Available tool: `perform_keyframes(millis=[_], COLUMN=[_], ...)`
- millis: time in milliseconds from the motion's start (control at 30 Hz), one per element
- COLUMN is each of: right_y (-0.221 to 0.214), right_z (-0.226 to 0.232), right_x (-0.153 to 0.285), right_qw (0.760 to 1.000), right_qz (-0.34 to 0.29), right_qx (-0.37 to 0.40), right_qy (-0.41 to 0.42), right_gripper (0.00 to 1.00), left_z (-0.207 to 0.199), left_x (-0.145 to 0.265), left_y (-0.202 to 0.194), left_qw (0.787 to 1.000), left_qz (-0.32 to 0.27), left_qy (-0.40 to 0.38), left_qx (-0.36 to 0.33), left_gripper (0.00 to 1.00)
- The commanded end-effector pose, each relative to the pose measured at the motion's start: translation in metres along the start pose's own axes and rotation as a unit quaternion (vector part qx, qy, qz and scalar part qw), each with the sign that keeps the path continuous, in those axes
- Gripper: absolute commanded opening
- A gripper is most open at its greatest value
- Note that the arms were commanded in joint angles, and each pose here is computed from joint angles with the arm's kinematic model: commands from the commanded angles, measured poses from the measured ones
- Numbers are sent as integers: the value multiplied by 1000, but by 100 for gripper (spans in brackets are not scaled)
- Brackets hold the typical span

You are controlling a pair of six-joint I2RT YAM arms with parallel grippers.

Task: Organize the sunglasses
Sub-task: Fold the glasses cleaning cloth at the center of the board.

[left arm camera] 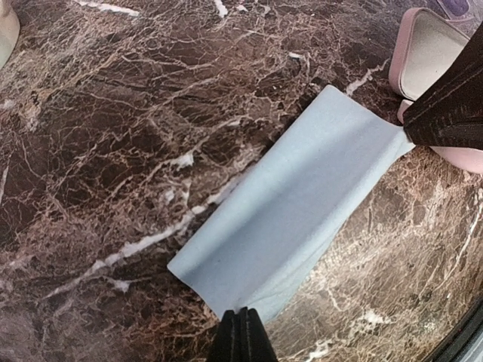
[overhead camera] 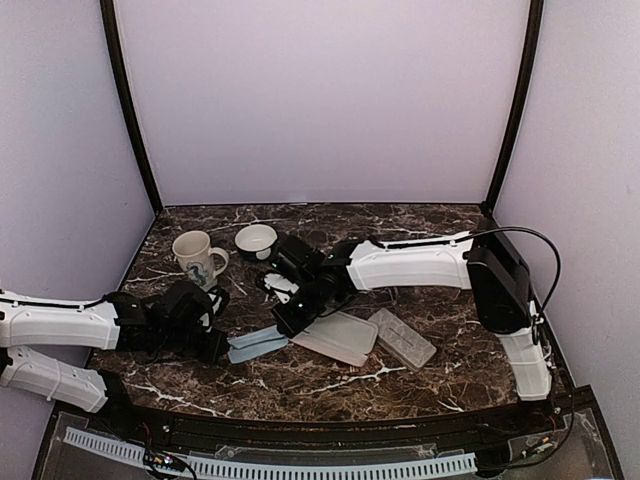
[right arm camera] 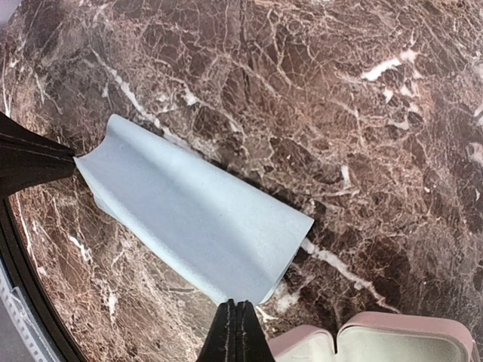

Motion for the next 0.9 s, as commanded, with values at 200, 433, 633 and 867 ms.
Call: perform_keyframes(millis=[200, 433, 633, 867], right_y=[-7, -5, -6, -8], right_z=[10, 10, 8, 5], right_x=[-3, -10, -11, -7], right_qw=[1000, 1000, 1000, 999], right_qz=[7, 10, 14, 17], right_qx=[0, -1, -2, 0], right_qy=[-13, -14, -23, -32], right_gripper=[0, 0, 0, 0], left_z=[-2, -5, -11, -16], left_x=[-4, -6, -7, -3], left_y=[-8, -10, -10, -9], left_qw=[1000, 1000, 999, 999], left_qz=[7, 8, 13, 12], left_qy=[-12, -21, -33, -43], left_qx=[-8, -8, -12, -15], left_gripper=[0, 0, 0, 0])
Point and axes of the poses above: each gripper's point midway between its finger pads, its own x axis back along the fingers, its own z axis along the line the jaws close on, y = z × x, the point moved 5 cm from there along x, back along the fingers, and after that the axes turned 13 degrees about -x, right-handed, at the moved point
